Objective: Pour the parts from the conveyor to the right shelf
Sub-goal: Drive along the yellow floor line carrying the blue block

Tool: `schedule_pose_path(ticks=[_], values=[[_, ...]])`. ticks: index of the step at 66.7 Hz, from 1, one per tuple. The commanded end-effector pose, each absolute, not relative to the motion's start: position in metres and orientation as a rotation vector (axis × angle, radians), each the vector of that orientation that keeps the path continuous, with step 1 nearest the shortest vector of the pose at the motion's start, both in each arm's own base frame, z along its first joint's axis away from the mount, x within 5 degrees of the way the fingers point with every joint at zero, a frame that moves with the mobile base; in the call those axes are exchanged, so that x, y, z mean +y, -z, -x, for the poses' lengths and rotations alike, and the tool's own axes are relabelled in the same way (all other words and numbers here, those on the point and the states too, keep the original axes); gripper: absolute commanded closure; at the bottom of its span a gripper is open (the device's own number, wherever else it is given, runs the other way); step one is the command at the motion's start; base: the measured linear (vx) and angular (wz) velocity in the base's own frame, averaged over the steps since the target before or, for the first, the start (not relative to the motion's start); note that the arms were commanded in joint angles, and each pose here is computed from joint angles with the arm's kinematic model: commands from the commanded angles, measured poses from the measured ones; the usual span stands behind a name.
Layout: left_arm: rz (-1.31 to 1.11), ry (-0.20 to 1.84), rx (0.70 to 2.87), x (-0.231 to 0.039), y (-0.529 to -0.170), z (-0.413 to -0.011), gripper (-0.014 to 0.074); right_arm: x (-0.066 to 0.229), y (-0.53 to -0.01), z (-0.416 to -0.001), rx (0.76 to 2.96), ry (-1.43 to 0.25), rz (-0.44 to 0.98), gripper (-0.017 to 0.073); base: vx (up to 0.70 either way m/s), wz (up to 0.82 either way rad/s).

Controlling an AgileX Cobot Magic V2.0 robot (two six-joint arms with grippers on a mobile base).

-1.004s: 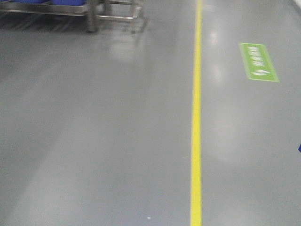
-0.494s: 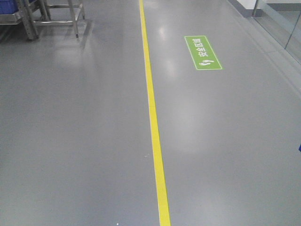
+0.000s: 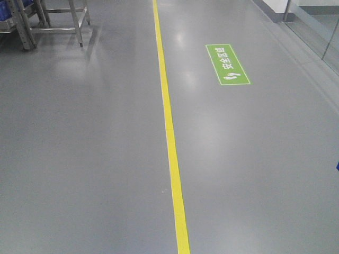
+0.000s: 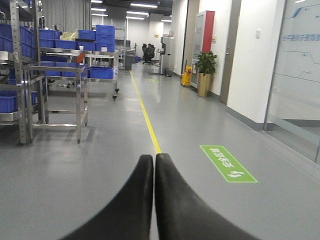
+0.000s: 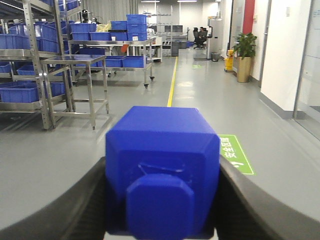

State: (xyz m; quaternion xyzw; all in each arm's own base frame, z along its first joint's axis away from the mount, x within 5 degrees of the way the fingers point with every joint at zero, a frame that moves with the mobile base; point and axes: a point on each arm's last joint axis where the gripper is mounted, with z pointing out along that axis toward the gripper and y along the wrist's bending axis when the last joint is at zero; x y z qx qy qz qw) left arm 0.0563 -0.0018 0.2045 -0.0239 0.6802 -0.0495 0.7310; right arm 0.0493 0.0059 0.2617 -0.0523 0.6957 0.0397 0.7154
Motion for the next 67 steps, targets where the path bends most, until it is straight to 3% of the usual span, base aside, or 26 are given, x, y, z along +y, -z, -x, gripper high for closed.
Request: schedule_pose_path(ticks=[1, 67], values=[[0.057, 0.13, 1.435, -0.0023, -0.2031, -0.0559, 0.06, 0.006, -0.2778, -0.048, 1.44, -0.079, 0.121, 0.0564, 0.39, 0.14], [0.057, 0.13, 1.435, -0.0023, -0.2031, -0.0559, 0.06, 0.006, -0.2778, -0.048, 1.44, -0.079, 0.121, 0.0564, 0.52, 0.04]])
